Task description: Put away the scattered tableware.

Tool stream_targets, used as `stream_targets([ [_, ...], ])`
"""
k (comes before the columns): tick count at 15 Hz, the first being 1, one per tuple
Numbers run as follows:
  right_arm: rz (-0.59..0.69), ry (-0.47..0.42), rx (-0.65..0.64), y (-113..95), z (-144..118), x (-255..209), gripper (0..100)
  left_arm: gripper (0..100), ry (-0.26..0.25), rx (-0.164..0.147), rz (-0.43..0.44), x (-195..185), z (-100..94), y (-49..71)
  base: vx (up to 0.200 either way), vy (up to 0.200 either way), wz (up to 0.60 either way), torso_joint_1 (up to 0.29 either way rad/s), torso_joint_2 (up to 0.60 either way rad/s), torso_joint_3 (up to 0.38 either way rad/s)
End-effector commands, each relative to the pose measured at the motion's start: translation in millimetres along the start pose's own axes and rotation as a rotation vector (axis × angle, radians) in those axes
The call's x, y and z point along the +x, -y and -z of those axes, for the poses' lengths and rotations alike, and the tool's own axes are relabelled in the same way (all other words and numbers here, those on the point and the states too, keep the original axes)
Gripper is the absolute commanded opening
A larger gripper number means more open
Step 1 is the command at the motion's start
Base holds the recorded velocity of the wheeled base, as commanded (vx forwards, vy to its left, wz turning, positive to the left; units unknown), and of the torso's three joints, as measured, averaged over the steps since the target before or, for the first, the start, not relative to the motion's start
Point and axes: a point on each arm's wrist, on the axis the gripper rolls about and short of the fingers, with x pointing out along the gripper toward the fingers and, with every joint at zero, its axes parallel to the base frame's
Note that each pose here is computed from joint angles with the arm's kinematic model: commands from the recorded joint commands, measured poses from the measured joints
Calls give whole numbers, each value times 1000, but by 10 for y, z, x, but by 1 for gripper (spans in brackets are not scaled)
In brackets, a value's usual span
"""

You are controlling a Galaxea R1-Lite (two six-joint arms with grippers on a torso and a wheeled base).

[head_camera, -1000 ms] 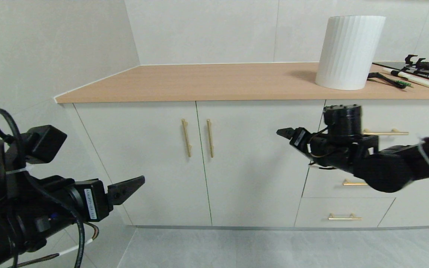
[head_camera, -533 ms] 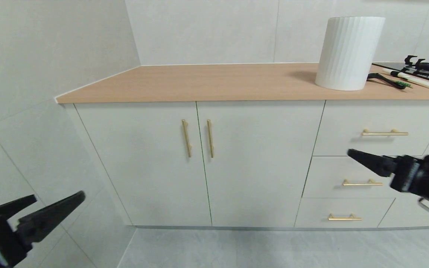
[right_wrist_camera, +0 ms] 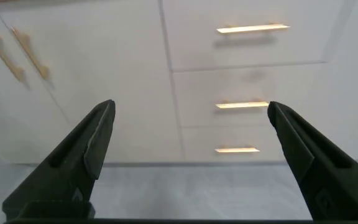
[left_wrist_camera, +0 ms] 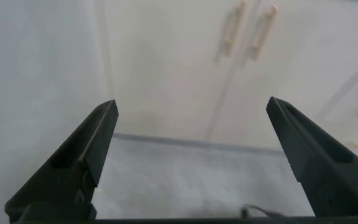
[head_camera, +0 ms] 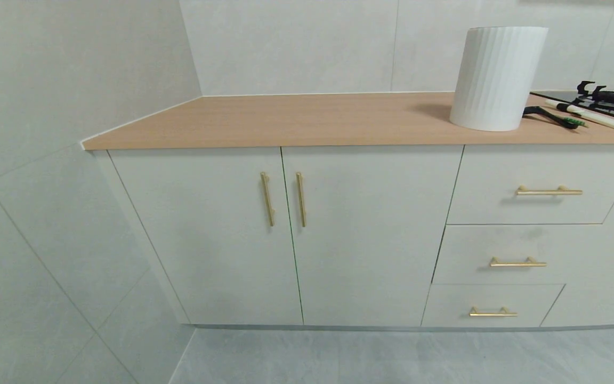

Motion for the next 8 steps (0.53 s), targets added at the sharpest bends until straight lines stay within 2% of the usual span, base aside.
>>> stream_targets([
  [1, 105, 125, -27, 28, 345, -466, 100, 100, 105, 18, -62, -216, 218, -21, 0, 0, 0, 0, 0, 0],
  [2, 111, 123, -39, 38, 435, -467, 100, 100, 105, 39, -94, -218, 329, -14, 0, 0, 0, 0, 0, 0],
  [3, 109, 97, -48, 45, 532, -426, 100, 100, 111, 78, -101, -228, 463, -11, 0, 0, 0, 0, 0, 0],
  [4, 110, 74, -52, 50, 606, -390, 100, 100, 83, 104, -129, -182, 549, -23, 0, 0, 0, 0, 0, 0],
  [5, 112, 75, -63, 54, 664, -352, 100, 100, 65, 102, -194, -141, 619, -45, 0, 0, 0, 0, 0, 0],
  [6, 110, 93, -65, 57, 716, -313, 100, 100, 54, 104, -216, -99, 682, -57, 0, 0, 0, 0, 0, 0],
  [8, 105, 126, -101, 60, 789, -262, 100, 100, 50, 123, -202, 32, 873, -74, 0, 0, 0, 0, 0, 0],
])
